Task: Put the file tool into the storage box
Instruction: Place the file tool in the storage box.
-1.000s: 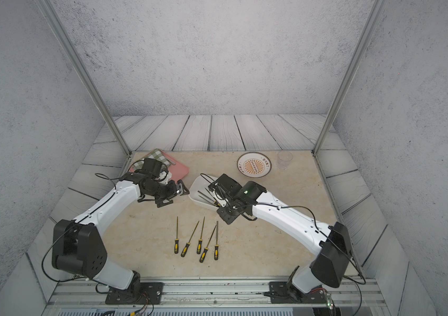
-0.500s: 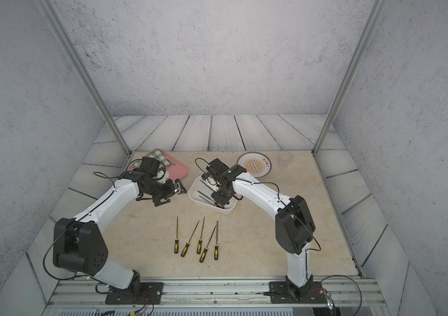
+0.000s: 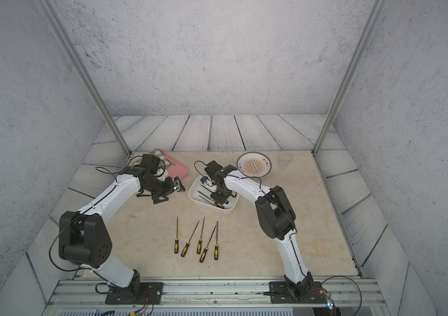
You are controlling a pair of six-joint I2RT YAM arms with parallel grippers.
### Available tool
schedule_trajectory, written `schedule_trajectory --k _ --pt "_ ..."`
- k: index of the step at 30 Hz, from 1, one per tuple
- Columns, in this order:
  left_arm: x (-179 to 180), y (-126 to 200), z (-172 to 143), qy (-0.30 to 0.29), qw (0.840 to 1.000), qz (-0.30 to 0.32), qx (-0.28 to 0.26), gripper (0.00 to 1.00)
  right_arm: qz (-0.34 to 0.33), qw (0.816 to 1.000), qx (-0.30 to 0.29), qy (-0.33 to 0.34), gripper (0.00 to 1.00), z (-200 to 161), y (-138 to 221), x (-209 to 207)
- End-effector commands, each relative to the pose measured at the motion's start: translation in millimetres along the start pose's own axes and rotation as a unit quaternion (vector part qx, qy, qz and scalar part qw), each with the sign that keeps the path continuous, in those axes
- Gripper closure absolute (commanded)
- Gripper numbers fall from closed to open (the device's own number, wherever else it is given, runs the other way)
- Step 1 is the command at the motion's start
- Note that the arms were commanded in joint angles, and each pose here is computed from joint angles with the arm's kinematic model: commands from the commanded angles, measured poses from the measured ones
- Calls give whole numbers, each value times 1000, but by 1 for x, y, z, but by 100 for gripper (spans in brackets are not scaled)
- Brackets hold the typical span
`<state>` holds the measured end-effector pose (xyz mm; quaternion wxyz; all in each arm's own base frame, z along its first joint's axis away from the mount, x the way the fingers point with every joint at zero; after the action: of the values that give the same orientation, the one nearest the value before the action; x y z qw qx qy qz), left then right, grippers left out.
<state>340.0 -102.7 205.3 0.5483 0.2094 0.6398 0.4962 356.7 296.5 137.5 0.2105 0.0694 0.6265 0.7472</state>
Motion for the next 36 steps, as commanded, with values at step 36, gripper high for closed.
schedule_trajectory --k 36 --pt "-16 7 14 -1 999 -47 -17 1 15 968 -139 -207 52 2 99 7"
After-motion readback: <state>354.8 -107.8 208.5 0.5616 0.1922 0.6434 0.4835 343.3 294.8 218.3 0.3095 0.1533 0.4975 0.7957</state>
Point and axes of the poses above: each gripper's point midway between its finger pads, its own y axis back along the fingers, its own x axis along the line the jaws close on, z = x × y, the point moved 7 cm from there along y, back along the fingers, and after that the axes turned 9 degrees about y, right-handed, at the moved point
